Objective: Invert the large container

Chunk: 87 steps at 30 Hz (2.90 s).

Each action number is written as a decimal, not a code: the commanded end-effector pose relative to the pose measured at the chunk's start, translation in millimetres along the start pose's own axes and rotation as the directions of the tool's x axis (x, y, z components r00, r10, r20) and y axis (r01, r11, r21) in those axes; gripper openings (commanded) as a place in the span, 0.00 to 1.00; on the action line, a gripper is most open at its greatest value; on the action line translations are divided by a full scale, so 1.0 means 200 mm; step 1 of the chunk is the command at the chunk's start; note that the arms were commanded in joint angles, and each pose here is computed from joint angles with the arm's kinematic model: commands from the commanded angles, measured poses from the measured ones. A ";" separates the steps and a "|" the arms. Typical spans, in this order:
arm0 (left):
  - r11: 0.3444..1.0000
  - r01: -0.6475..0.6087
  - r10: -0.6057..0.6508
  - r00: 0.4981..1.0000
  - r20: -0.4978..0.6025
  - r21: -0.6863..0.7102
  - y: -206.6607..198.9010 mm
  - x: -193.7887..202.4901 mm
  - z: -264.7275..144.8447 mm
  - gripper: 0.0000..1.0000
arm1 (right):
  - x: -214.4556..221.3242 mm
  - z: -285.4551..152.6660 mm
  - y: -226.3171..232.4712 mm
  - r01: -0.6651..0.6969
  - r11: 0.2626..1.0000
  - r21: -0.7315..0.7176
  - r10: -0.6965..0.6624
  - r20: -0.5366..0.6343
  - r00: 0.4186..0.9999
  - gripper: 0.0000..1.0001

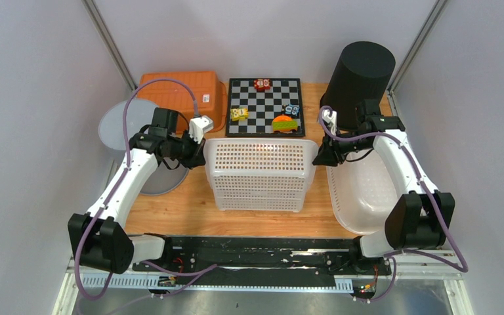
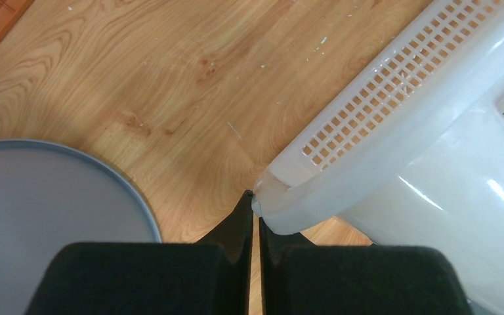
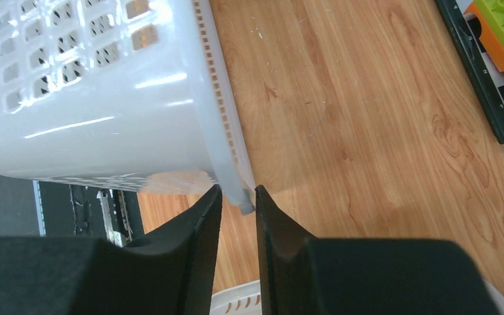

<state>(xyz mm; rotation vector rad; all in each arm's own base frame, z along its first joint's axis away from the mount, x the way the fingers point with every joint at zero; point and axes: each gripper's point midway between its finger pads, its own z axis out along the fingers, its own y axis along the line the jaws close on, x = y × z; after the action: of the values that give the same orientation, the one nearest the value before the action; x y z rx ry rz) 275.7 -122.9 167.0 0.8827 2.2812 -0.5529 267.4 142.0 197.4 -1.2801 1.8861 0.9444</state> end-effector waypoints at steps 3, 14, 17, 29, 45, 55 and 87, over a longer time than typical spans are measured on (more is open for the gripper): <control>0.999 0.035 -0.035 0.999 -0.007 0.031 -0.01 0.01 0.03 0.00 | 0.00 0.06 0.04 -0.064 0.995 -0.080 0.067 0.035 0.997 0.18; 0.996 0.081 -0.079 0.996 -0.038 0.040 0.00 0.04 0.07 0.00 | 0.00 0.10 0.05 -0.201 0.967 -0.158 0.207 0.022 0.978 0.03; 0.995 0.095 -0.093 0.995 -0.047 0.041 0.01 0.05 0.09 0.00 | 0.01 0.10 0.03 -0.254 0.955 -0.152 0.257 0.000 0.966 0.02; 0.987 0.161 -0.160 0.983 -0.092 0.005 0.08 0.11 0.15 0.00 | 0.10 0.14 -0.14 -0.417 0.909 -0.019 0.414 -0.083 0.906 0.02; 0.976 0.215 -0.218 0.966 -0.138 -0.038 0.15 0.16 0.21 0.00 | 0.19 0.18 -0.28 -0.536 0.838 0.101 0.545 -0.108 0.831 0.02; 0.971 0.233 -0.239 0.959 -0.149 -0.060 0.18 0.17 0.23 0.00 | 0.21 0.20 -0.32 -0.565 0.813 0.140 0.580 -0.112 0.807 0.02; 0.983 0.145 -0.152 0.986 -0.064 -0.108 0.18 0.06 0.08 0.00 | 0.33 0.35 -0.31 -0.568 0.799 0.195 0.601 -0.278 0.750 0.02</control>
<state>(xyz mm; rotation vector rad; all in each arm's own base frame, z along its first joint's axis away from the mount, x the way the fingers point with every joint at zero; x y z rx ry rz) 297.3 -106.7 120.5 0.6903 2.4957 -0.5146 314.8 150.5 95.4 -0.7768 2.6314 1.0036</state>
